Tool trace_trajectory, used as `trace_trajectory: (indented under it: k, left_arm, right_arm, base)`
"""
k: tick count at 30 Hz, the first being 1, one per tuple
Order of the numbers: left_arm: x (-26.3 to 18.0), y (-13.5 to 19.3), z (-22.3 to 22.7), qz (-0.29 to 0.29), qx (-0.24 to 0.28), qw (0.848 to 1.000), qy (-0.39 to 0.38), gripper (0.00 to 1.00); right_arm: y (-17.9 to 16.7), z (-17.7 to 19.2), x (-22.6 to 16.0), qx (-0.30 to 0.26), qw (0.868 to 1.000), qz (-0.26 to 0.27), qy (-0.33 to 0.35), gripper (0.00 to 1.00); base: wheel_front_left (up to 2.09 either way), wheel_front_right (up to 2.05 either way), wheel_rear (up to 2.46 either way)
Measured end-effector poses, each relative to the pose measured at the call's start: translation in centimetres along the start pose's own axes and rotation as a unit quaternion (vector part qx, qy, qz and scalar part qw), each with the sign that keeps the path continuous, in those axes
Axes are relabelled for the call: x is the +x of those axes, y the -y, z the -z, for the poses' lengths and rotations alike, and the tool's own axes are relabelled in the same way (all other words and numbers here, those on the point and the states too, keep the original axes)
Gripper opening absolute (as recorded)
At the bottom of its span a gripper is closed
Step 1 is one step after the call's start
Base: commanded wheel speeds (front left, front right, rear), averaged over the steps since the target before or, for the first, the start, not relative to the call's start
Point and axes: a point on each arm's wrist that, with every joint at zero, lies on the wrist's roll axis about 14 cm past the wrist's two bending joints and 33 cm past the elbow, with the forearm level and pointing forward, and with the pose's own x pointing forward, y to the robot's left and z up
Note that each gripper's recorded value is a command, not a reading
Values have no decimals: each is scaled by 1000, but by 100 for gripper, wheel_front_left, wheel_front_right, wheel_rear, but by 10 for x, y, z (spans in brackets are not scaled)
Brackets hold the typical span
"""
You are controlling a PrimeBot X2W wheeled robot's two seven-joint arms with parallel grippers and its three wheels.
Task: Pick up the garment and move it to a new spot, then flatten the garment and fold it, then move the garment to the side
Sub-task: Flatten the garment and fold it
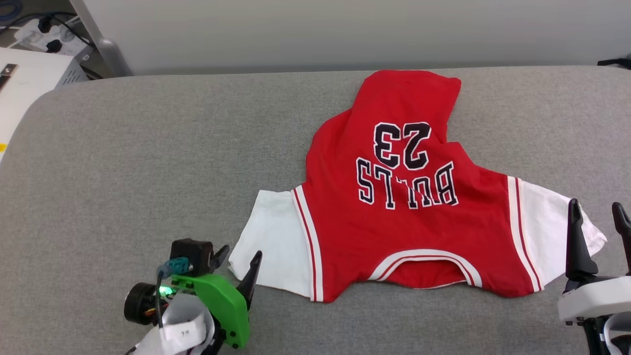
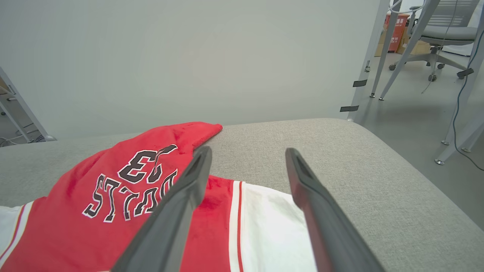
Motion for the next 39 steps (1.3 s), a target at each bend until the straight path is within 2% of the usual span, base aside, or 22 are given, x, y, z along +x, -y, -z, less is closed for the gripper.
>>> trace_trajectory:
  k: [3, 6, 16, 20, 21, 30, 36, 39]
  left_arm:
    - [3, -9, 20, -16, 25, 996, -82, 100]
    - [5, -17, 30, -35, 31, 991, -127, 100]
    - [14, -25, 58, -43, 40, 978, -200, 100]
    - [19, -25, 63, -39, 25, 977, -209, 100]
    - [20, -29, 61, -41, 16, 978, -203, 0]
    - [11, -41, 42, -60, -22, 986, -154, 0]
    - [-8, -59, -2, -81, -14, 994, -76, 0]
    - [-20, -61, -16, -82, -8, 995, -56, 0]
  right_arm:
    - [-1, 6, 0, 0, 1000, -1, -11, 100]
    - [0, 12, 1, -2, 1000, 0, -18, 100]
    - [9, 26, 4, -10, 999, 15, -34, 100]
    - [11, 29, 6, -12, 999, 18, -40, 100]
    - [11, 32, 7, -12, 999, 15, -43, 100]
    - [6, 29, 7, -22, 998, -3, -53, 100]
    - [7, 36, 2, -32, 995, -15, -89, 100]
    - [11, 48, -1, -49, 989, -22, -136, 100]
  base:
    - [0, 0, 0]
    - [0, 0, 0]
    - [0, 0, 0]
    - [0, 0, 0]
    - [0, 0, 0]
    - [0, 0, 0]
    - [0, 0, 0]
    - [0, 0, 0]
